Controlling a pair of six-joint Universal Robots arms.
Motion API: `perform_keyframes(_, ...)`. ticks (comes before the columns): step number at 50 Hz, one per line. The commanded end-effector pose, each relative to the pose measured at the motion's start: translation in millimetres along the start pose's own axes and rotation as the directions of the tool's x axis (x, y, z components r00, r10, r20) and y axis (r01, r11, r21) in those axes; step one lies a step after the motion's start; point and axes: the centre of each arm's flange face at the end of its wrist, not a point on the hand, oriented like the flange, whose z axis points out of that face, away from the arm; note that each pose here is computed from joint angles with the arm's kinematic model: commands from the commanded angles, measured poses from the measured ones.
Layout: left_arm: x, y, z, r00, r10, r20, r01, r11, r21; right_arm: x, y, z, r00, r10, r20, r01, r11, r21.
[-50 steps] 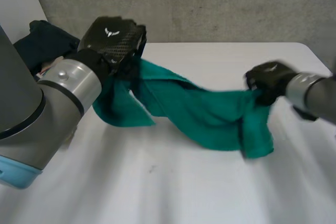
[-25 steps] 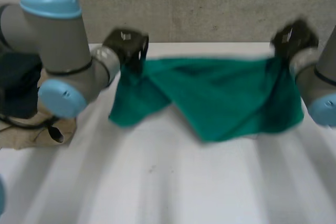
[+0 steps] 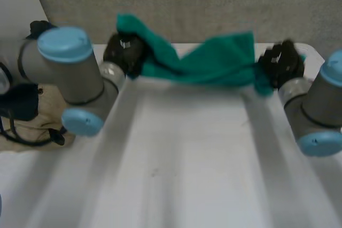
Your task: Fold the laundry.
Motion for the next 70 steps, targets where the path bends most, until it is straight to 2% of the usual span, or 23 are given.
perform_keyframes(1, 20, 50, -28, 0.998, -0.002, -0.066, -0.010, 0.984, -0.177, -43, 35, -33, 0.966, 0.078, 0.246, -0.031, 0.981, -0.191)
perform_keyframes(5, 23, 51, -45, 0.996, -0.001, -0.087, -0.017, 0.978, -0.208, -47, 37, -49, 0.942, 0.109, 0.318, -0.028, 0.968, -0.249)
perform_keyframes(8, 20, 39, -57, 0.996, -0.001, -0.088, -0.016, 0.981, -0.196, -43, 33, -52, 0.938, 0.135, 0.319, -0.050, 0.964, -0.261)
perform_keyframes(14, 13, 21, -75, 0.997, -0.001, -0.078, -0.012, 0.986, -0.166, 19, 14, -50, 0.941, 0.302, 0.152, -0.261, 0.935, -0.239)
perform_keyframes(16, 12, 19, -78, 0.997, -0.003, -0.077, -0.010, 0.987, -0.163, 31, 13, -46, 0.918, 0.380, 0.118, -0.348, 0.910, -0.225)
perform_keyframes(20, 10, 15, -83, 0.997, -0.004, -0.073, -0.007, 0.987, -0.158, 49, 14, -38, 0.881, 0.465, 0.090, -0.436, 0.870, -0.228)
perform_keyframes(24, 11, 14, -86, 0.997, -0.006, -0.076, -0.006, 0.988, -0.157, 68, 24, -32, 0.856, 0.511, 0.076, -0.474, 0.835, -0.281)
perform_keyframes(32, 11, 13, -86, 0.997, -0.007, -0.076, -0.005, 0.988, -0.154, 50, 44, -9, 0.826, 0.543, 0.150, -0.463, 0.807, -0.366)
perform_keyframes(43, 10, 13, -86, 0.997, -0.008, -0.073, -0.003, 0.988, -0.155, 14, 77, 10, 0.834, 0.510, 0.210, -0.388, 0.813, -0.434)
perform_keyframes(47, 9, 10, -87, 0.998, -0.009, -0.069, -0.001, 0.988, -0.151, 18, 75, 13, 0.842, 0.502, 0.197, -0.389, 0.818, -0.424)
perform_keyframes(51, -7, -22, -93, 0.999, -0.038, -0.027, 0.036, 0.997, -0.076, 46, 54, 5, 0.877, 0.451, 0.165, -0.372, 0.855, -0.363)
perform_keyframes(55, -28, -55, -103, 0.996, -0.089, 0.019, 0.089, 0.996, -0.006, 99, 21, -15, 0.935, 0.342, 0.095, -0.309, 0.916, -0.255)
perform_keyframes(56, -34, -60, -104, 0.995, -0.094, 0.032, 0.094, 0.996, -0.004, 117, 15, -25, 0.957, 0.280, 0.070, -0.257, 0.938, -0.234)
perform_keyframes(58, -49, -72, -109, 0.993, -0.105, 0.060, 0.106, 0.994, -0.013, 127, 11, -34, 0.974, 0.218, 0.067, -0.198, 0.953, -0.228)
perform_keyframes(59, -51, -74, -111, 0.992, -0.107, 0.061, 0.108, 0.994, -0.019, 132, 8, -43, 0.986, 0.149, 0.076, -0.128, 0.964, -0.232)
perform_keyframes(64, -54, -83, -117, 0.992, -0.130, 0.000, 0.130, 0.988, -0.087, 127, 7, -59, 0.991, -0.004, 0.131, 0.037, 0.967, -0.250)
perform_keyframes(70, -53, -59, -111, 0.973, -0.221, -0.067, 0.200, 0.952, -0.233, 114, 15, -71, 0.985, -0.040, 0.171, 0.091, 0.948, -0.304)
